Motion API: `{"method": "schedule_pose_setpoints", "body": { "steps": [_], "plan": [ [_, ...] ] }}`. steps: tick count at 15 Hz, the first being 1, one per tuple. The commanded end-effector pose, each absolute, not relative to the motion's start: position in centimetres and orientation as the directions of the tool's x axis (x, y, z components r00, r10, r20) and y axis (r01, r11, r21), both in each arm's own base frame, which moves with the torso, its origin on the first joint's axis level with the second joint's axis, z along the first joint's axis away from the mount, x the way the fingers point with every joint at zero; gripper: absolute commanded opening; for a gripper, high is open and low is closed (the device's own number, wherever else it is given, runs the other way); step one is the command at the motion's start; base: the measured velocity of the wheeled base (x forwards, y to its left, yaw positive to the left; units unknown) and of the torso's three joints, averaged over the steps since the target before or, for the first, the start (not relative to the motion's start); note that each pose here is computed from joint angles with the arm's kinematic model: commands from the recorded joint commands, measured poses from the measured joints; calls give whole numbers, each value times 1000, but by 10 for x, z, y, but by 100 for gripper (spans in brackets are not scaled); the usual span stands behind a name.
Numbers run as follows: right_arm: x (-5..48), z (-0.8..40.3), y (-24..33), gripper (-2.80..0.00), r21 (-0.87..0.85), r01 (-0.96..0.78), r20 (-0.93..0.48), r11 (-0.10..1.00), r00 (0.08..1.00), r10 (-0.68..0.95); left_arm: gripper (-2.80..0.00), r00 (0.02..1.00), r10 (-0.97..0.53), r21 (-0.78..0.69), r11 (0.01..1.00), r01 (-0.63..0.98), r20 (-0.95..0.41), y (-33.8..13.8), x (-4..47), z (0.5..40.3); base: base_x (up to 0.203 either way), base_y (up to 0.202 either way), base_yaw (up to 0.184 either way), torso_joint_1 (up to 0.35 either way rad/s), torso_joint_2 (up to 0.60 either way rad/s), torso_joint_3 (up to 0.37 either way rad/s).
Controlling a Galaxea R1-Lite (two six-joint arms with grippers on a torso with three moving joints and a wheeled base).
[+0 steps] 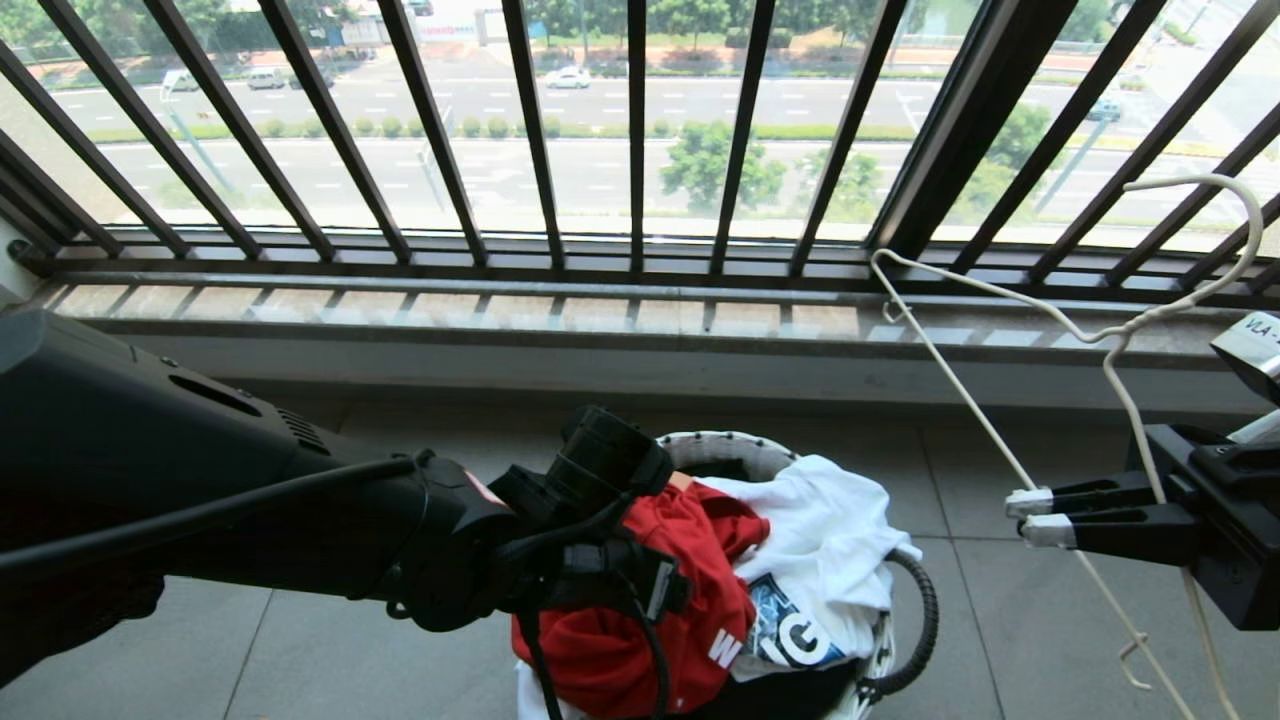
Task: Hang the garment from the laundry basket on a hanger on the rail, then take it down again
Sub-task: Pick up clothes from the basket
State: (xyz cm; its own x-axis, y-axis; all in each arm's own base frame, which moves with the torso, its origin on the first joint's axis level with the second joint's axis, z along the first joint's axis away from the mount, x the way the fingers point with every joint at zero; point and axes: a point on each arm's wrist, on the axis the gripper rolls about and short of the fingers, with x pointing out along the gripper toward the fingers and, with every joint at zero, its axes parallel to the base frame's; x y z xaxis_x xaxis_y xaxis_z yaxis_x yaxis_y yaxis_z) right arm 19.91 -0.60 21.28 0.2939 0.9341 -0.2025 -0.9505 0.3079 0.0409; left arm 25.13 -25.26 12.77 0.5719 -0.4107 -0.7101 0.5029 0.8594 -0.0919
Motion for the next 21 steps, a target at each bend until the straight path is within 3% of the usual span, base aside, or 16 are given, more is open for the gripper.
{"method": "schedule_pose_setpoints", "body": {
  "steps": [1,9,14,21],
  "plan": [
    [199,213,-6,-280,41,-952,-198,303,289,937,-280,578,-415,-96,860,501,-703,-253,251,130,0,0,0,0,0,0],
    [199,213,-6,-280,37,-952,-197,302,290,937,-280,602,-435,-114,861,495,-669,-252,252,138,0,0,0,0,0,0],
    [199,213,-6,-280,38,-952,-197,303,290,937,-280,693,-494,-145,854,500,-525,-225,225,207,0,0,0,0,0,0],
    [202,215,-12,-280,16,-944,-193,328,319,928,-280,714,-511,-144,848,510,-479,-184,180,271,0,0,0,0,0,0]
  ]
}}
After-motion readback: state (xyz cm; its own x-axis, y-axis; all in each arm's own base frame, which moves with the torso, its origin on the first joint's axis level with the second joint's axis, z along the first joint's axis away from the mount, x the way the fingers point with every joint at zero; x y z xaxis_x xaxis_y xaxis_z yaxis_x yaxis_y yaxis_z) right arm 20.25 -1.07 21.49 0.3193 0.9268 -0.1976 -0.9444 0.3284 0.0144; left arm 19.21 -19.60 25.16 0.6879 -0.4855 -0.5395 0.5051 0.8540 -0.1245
